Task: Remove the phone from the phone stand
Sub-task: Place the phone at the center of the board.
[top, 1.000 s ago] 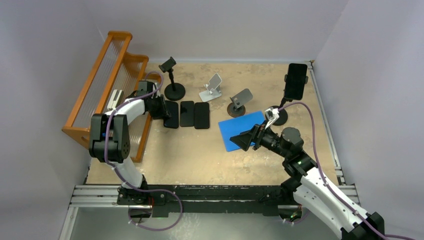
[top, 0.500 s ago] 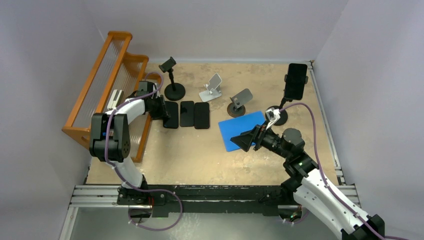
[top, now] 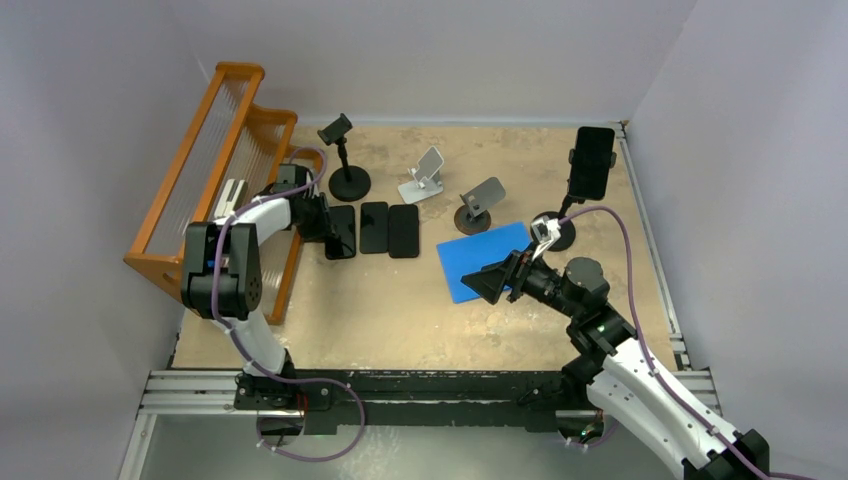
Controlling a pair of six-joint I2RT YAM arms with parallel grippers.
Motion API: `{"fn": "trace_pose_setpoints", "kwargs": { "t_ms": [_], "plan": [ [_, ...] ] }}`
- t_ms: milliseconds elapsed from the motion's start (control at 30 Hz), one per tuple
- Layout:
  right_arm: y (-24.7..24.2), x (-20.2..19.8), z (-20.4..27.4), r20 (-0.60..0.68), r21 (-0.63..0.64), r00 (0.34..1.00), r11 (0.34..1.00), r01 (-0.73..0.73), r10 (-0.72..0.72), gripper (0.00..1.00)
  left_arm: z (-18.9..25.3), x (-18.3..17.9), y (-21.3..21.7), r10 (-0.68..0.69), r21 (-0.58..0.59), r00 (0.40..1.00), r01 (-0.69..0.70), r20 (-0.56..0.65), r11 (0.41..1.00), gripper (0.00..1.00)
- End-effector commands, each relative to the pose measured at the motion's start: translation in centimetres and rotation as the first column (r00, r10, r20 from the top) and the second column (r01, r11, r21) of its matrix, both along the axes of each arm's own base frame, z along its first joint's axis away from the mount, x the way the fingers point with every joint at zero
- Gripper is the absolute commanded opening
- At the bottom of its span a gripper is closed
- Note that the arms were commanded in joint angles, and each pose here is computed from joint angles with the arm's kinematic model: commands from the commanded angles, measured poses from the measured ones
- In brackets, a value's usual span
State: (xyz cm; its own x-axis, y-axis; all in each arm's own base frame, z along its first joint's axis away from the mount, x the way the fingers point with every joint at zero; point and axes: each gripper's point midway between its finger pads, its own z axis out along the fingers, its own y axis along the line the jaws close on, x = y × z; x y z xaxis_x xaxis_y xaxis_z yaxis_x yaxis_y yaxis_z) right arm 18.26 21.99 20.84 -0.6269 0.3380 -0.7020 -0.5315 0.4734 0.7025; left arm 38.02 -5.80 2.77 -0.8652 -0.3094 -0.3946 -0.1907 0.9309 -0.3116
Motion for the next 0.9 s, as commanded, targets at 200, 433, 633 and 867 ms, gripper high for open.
{"fn": "trace_pose_setpoints", "kwargs": {
  "t_ms": [200, 433, 633, 867],
  "plan": [
    [-0.3, 0.2, 0.6, 0.039, 0.002, 0.999, 1.0, 0.019, -0.019, 0.97, -1.4, -0.1, 0.6, -0.013, 0.049, 1.0, 0.014, -0.023, 0.999, 0.33],
    [-0.3, 0.2, 0.6, 0.038, 0.004, 0.999, 1.0, 0.022, -0.022, 0.97, -1.2, 0.1, -0.9, -0.067, 0.004, 0.998, 0.067, 0.007, 0.998, 0.34],
    [-0.4, 0.0, 0.6, 0.038, 0.005, 0.999, 1.0, 0.023, -0.023, 0.97, -1.1, 0.2, -2.3, -0.115, -0.004, 0.993, 0.116, 0.017, 0.993, 0.34],
    [-0.4, 0.1, 0.6, 0.037, 0.003, 0.999, 1.0, 0.026, -0.026, 0.97, -0.3, 0.3, -1.7, -0.089, 0.03, 0.995, 0.088, 0.033, 0.996, 0.34]
  ]
}}
